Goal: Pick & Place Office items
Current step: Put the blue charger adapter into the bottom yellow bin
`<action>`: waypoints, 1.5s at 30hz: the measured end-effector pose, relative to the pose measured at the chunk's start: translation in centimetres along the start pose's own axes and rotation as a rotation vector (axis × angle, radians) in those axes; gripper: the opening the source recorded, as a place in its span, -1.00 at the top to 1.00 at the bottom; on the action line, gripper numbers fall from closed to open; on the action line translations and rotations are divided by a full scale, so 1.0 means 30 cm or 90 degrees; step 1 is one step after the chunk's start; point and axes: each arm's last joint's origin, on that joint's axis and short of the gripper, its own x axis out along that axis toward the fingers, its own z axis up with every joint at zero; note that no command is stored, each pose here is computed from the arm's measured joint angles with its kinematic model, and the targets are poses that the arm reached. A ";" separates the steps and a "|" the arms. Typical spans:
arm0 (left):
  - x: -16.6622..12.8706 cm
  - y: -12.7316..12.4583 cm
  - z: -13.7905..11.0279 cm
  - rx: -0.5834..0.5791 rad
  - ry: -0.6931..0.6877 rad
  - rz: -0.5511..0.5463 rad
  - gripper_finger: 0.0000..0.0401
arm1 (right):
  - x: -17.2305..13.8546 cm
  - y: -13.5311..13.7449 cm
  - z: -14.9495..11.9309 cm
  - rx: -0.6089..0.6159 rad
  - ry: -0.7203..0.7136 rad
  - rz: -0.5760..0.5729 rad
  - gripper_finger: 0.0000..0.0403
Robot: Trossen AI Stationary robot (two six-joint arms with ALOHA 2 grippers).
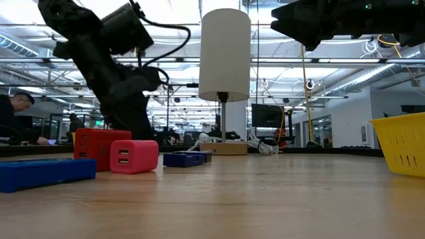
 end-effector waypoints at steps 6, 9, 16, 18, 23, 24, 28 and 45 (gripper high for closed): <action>-0.055 0.002 -0.001 -0.198 0.007 0.004 -0.48 | 0.000 0.000 0.000 0.001 0.000 0.000 0.10; -0.079 0.009 -0.004 -0.292 0.043 0.040 -0.48 | 0.000 0.000 0.000 0.002 0.000 -0.001 0.10; -0.117 -0.023 0.016 -0.374 0.099 0.112 -0.48 | 0.000 0.000 0.000 0.001 0.000 -0.001 0.10; -0.114 -0.039 0.020 -0.377 0.098 0.106 -0.48 | 0.000 0.000 0.000 0.001 0.000 -0.001 0.10; -0.072 -0.046 -0.001 -0.403 0.137 0.127 -0.48 | 0.000 0.000 0.000 0.001 0.000 -0.001 0.10; -0.064 -0.044 -0.004 -0.410 0.146 0.129 -0.48 | 0.000 0.000 0.000 0.001 0.000 -0.001 0.10; -0.039 -0.039 -0.005 -0.431 0.167 0.128 -0.48 | 0.000 0.000 0.000 0.001 0.000 -0.001 0.10; -0.038 0.020 -0.004 -0.446 0.188 0.203 -0.48 | 0.000 0.000 0.000 0.002 0.000 -0.001 0.10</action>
